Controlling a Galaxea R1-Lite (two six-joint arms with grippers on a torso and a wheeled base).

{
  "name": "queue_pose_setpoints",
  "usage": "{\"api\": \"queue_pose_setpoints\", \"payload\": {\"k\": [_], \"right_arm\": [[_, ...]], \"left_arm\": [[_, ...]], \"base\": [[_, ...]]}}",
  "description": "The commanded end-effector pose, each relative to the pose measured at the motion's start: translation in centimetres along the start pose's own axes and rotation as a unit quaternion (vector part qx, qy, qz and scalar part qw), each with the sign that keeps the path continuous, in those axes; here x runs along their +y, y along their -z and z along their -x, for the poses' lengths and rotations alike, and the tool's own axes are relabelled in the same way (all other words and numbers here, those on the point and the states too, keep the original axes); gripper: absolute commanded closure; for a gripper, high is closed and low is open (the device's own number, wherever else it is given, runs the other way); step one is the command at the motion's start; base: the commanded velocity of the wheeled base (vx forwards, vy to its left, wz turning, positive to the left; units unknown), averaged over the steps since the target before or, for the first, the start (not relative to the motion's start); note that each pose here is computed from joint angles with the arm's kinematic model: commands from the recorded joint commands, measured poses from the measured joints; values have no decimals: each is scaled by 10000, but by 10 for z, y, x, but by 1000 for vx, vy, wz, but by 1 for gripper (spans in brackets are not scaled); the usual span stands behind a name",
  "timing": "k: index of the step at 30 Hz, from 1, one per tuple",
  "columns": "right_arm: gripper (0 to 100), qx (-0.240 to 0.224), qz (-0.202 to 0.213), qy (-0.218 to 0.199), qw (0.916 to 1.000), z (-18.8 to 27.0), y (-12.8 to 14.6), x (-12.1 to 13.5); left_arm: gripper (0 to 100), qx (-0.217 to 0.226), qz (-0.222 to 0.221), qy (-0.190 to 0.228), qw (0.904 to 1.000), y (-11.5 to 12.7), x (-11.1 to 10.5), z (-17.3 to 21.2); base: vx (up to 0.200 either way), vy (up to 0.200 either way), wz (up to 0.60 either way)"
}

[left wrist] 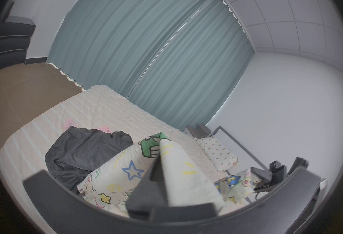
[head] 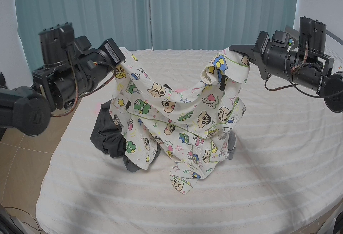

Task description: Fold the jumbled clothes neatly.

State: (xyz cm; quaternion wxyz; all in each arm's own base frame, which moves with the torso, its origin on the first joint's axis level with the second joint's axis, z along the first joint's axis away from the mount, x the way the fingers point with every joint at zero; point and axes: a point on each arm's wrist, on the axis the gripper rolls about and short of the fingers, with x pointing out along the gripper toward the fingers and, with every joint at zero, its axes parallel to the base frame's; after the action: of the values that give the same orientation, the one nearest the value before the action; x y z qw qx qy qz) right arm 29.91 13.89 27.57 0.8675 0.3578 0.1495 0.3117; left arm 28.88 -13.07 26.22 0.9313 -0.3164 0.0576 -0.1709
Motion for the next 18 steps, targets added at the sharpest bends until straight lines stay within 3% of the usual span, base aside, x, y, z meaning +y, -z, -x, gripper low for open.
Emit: {"api": "queue_pose_setpoints", "payload": {"k": [1, 7, 13, 18], "right_arm": [[100, 319, -107, 248, 9991, 2, 21, -14], [100, 547, -221, 468, 9972, -1, 36, -28], [100, 646, -240, 377, 9969, -27, 48, -35], [100, 101, -135, 513, 9985, -61, 61, -45]], "left_arm": [[100, 410, 68, -43, 9991, 12, 9, 27], [100, 1134, 118, -101, 9934, 38, 31, 33], [100, 949, 583, 95, 9937, 29, 24, 12], [100, 722, 826, -124, 9939, 29, 29, -23]], "base": [[0, 0, 0], [0, 0, 0], [0, 0, 0], [0, 0, 0]]}}
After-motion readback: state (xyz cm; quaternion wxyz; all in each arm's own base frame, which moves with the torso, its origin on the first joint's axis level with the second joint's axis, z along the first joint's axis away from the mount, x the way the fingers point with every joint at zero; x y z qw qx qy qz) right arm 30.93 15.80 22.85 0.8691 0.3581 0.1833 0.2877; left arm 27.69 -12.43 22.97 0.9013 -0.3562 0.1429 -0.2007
